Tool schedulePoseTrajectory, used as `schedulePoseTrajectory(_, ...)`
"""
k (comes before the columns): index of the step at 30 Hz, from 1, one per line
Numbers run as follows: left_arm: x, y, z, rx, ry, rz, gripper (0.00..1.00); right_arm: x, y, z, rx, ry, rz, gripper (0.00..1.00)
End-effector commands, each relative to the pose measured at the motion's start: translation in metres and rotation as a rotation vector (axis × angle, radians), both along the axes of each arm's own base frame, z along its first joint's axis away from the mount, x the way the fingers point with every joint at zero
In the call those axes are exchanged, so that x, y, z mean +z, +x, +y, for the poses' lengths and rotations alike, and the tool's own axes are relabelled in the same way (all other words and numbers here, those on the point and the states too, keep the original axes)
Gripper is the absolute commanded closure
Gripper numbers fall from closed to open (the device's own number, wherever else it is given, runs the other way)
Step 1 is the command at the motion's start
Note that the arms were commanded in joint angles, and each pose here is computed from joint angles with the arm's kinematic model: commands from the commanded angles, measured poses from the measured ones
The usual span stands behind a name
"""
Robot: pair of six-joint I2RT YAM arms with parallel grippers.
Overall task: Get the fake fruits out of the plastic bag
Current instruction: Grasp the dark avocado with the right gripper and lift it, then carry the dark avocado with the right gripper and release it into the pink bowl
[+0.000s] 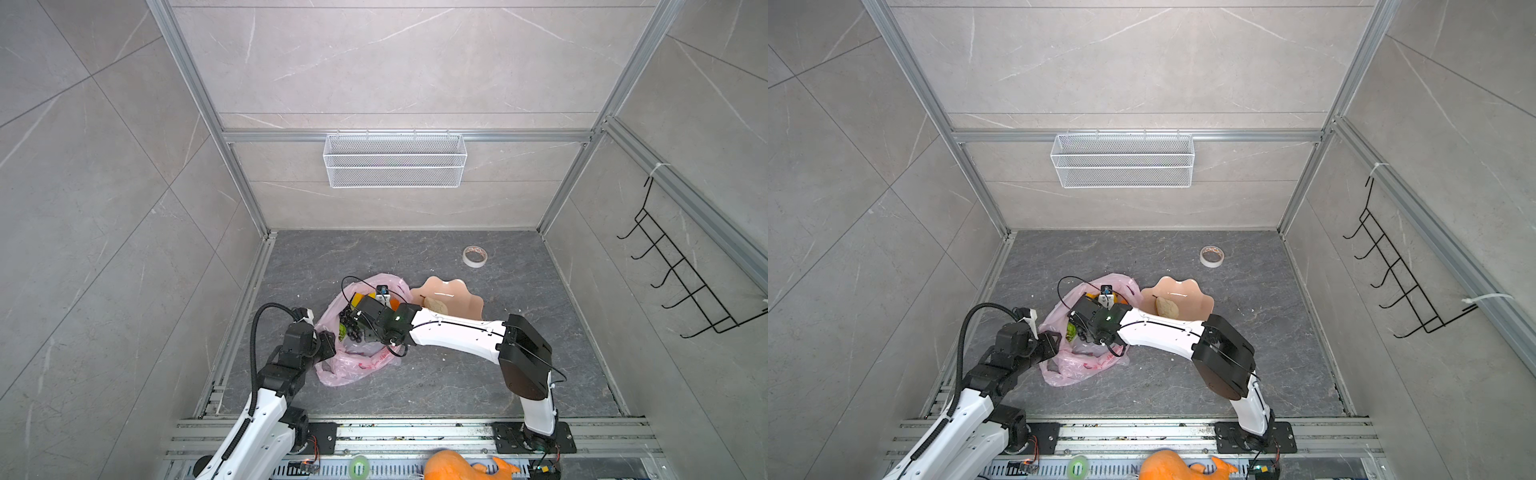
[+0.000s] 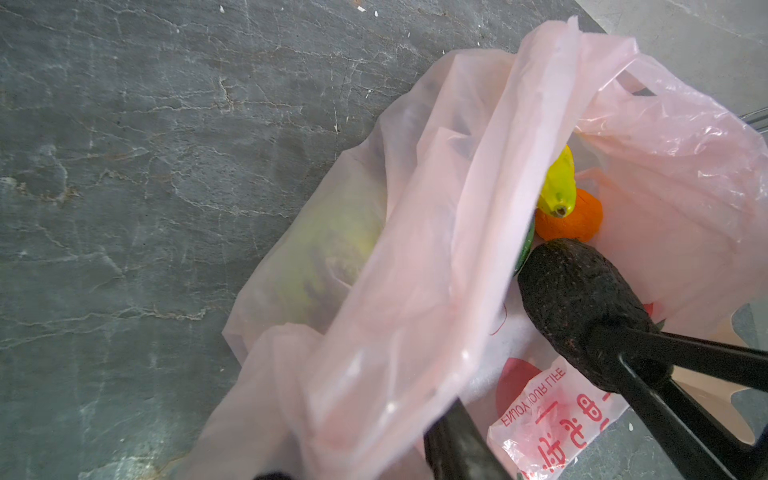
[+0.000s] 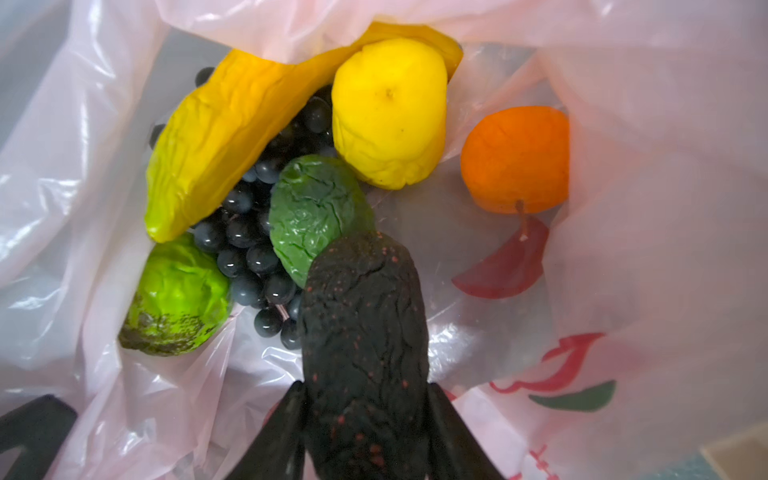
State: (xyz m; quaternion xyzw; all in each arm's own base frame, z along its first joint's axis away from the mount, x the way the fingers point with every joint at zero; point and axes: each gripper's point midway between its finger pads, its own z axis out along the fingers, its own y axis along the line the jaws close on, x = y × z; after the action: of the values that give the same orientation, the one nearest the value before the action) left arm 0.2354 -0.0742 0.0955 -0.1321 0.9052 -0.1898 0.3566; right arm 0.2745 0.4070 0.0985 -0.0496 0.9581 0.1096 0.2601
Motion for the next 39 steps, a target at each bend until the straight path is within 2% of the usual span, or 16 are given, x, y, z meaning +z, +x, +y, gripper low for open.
schedulePoseTrajectory(1, 0.005, 0.003, -0.003, -0.017, -0.002, -0.028, 0.65, 0.011, 0.0, -0.002, 0.011, 0.009, -0.021, 0.56)
schedulePoseTrajectory(6, 0.005, 0.003, -0.002, -0.016, -0.002, -0.028, 0.65, 0.038, -0.005, -0.005, 0.036, 0.046, -0.035, 0.57)
schedulePoseTrajectory(12, 0.005, 0.003, -0.003, -0.016, -0.002, -0.027, 0.65, 0.093, -0.017, -0.019, 0.115, 0.135, -0.088, 0.57)
schedulePoseTrajectory(19, 0.006, 0.003, -0.002, -0.015, -0.003, -0.033, 0.65, 0.131, -0.008, -0.083, 0.084, 0.173, -0.135, 0.57)
schedulePoseTrajectory(28, 0.006, 0.002, -0.002, -0.015, -0.003, -0.034, 0.65, 0.105, 0.021, -0.186, -0.081, 0.084, -0.1, 0.57)
schedulePoseTrajectory(39, 0.006, 0.002, -0.003, -0.02, -0.005, -0.033, 0.65, 0.058, 0.055, -0.235, -0.073, -0.029, -0.083, 0.57)
